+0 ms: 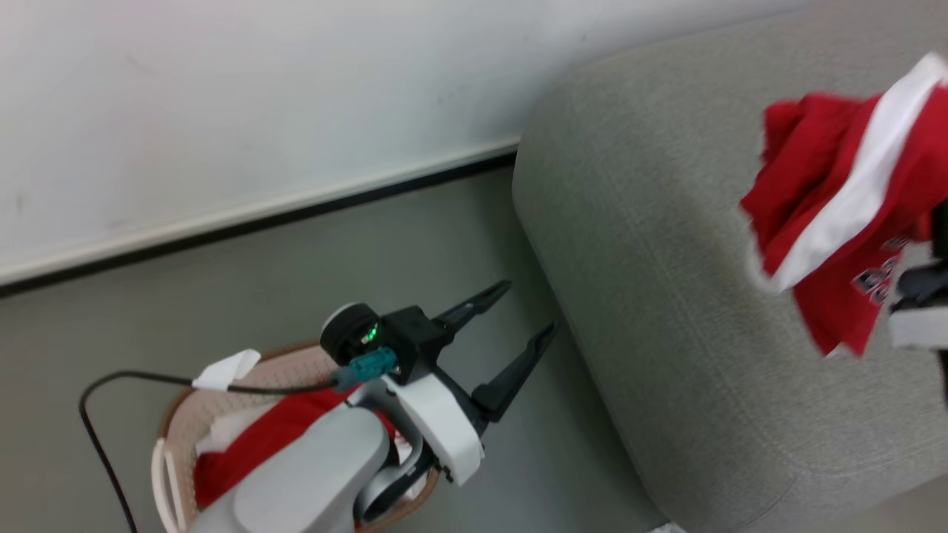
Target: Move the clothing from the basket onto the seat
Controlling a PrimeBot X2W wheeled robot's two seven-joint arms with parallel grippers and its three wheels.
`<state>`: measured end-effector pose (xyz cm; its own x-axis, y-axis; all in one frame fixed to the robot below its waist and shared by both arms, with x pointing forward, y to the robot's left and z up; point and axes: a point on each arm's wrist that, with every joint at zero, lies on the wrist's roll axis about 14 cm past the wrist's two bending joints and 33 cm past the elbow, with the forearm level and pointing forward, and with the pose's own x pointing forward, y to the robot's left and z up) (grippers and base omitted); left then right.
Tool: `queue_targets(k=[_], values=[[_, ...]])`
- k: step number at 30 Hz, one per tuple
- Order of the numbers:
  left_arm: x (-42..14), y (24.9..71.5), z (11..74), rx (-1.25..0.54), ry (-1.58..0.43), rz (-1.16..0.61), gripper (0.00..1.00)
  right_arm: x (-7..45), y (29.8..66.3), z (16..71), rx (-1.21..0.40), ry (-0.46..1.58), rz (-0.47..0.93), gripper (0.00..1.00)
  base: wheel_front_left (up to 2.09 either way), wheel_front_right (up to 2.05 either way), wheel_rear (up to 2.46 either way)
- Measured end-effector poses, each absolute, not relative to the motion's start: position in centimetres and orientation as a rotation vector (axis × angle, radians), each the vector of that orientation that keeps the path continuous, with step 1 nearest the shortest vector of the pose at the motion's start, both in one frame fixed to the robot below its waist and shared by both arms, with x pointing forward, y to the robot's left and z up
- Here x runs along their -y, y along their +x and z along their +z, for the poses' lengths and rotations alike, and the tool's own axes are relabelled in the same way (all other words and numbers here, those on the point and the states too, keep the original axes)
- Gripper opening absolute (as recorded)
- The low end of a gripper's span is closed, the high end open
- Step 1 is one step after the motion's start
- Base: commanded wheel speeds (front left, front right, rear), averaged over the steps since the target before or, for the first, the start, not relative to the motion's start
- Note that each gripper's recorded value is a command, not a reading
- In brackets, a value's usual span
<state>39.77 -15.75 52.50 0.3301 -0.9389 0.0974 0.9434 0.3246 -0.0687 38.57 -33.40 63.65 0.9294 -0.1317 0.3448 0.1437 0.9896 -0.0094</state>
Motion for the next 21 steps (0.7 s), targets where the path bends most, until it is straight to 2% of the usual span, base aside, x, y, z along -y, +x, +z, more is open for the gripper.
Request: queue_targets(k=[5,12,21], values=[[15.0,43.0,50.7,0.023,-0.111,-1.218,1.0,36.1,42.7,64.4,0.351,-0.049,-0.176,0.0,0.0,0.0,0.0],[13.6,47.1,46.6,-0.021,-0.106,-1.181,1.0,40.1,48.8,62.7,0.289,-0.084,-0.237,0.0,0.0,0.0,0.0],[10.7,50.1,40.5,-0.117,-0.128,-1.101,1.0,43.6,54.7,55.5,0.114,-0.093,-0.3,0.0,0.0,0.0,0.0]])
